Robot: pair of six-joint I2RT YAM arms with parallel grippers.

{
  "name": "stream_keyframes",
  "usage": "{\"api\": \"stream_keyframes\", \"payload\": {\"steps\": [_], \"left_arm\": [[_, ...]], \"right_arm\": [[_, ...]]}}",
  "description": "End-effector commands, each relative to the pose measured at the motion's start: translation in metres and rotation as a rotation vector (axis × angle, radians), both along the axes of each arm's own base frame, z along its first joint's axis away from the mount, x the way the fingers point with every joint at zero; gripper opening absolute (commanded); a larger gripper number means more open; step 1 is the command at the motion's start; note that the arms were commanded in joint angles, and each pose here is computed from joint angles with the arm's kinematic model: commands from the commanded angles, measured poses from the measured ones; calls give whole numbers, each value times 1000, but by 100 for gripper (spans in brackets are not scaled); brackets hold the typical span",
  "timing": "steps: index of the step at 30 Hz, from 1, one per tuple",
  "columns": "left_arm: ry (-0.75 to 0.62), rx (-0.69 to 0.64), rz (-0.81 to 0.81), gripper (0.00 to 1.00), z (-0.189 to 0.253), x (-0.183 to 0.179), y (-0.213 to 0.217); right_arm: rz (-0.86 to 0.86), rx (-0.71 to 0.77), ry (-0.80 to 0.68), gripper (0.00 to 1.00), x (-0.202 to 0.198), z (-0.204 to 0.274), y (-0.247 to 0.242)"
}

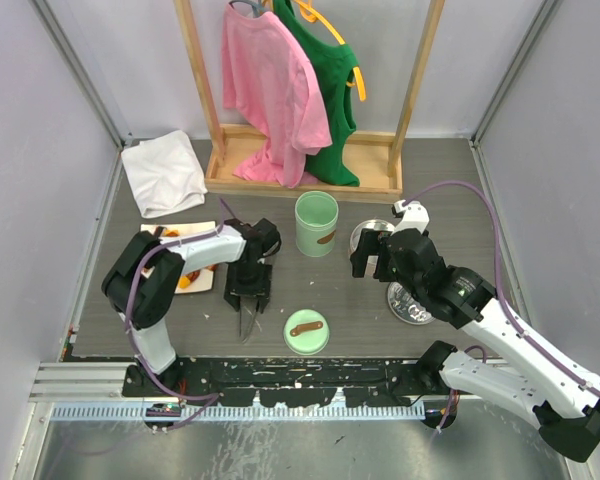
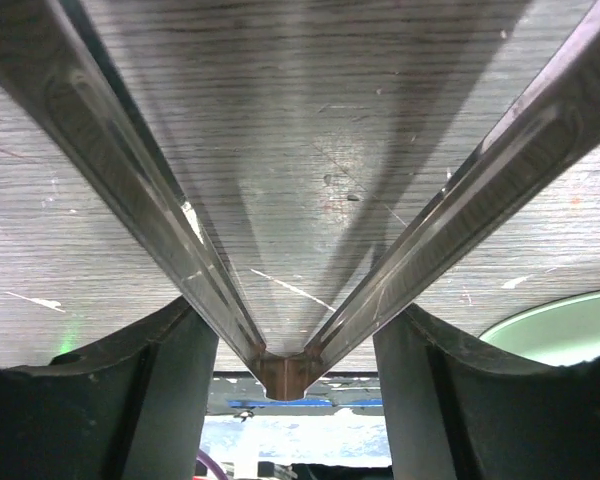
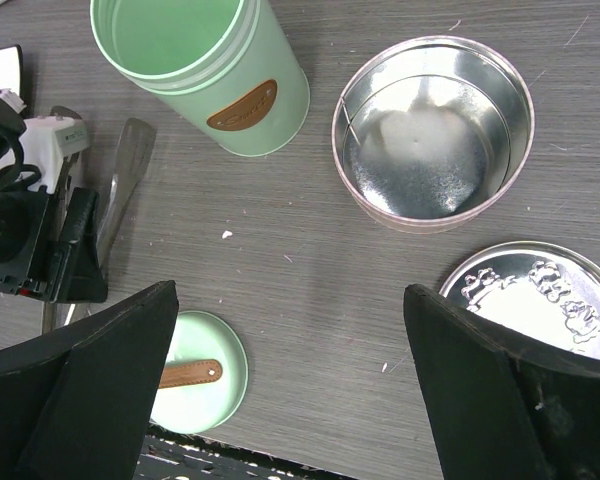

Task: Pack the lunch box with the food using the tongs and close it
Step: Pick up the clamp at the center of the board.

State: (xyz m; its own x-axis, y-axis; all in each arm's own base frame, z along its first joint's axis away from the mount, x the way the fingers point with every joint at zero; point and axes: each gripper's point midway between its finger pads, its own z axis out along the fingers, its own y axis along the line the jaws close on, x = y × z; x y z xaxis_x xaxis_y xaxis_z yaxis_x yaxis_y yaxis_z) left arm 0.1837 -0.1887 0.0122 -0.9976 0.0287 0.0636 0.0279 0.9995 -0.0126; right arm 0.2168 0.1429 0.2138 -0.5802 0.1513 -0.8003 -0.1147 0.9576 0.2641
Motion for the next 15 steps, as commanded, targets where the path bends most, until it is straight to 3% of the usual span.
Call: {"api": "stream_keyframes", "payload": {"steps": [1, 9, 15], "left_arm": [[-94, 39, 10, 58, -14, 15, 10], [-254, -27, -8, 61, 86, 22, 15], [-334, -40, -12, 62, 130, 15, 29]], "right_arm": [[-21, 49, -53, 100, 7, 16, 2], [-30, 51, -58, 100, 6, 18, 0], [-32, 59, -58, 100, 7, 19, 1]]}}
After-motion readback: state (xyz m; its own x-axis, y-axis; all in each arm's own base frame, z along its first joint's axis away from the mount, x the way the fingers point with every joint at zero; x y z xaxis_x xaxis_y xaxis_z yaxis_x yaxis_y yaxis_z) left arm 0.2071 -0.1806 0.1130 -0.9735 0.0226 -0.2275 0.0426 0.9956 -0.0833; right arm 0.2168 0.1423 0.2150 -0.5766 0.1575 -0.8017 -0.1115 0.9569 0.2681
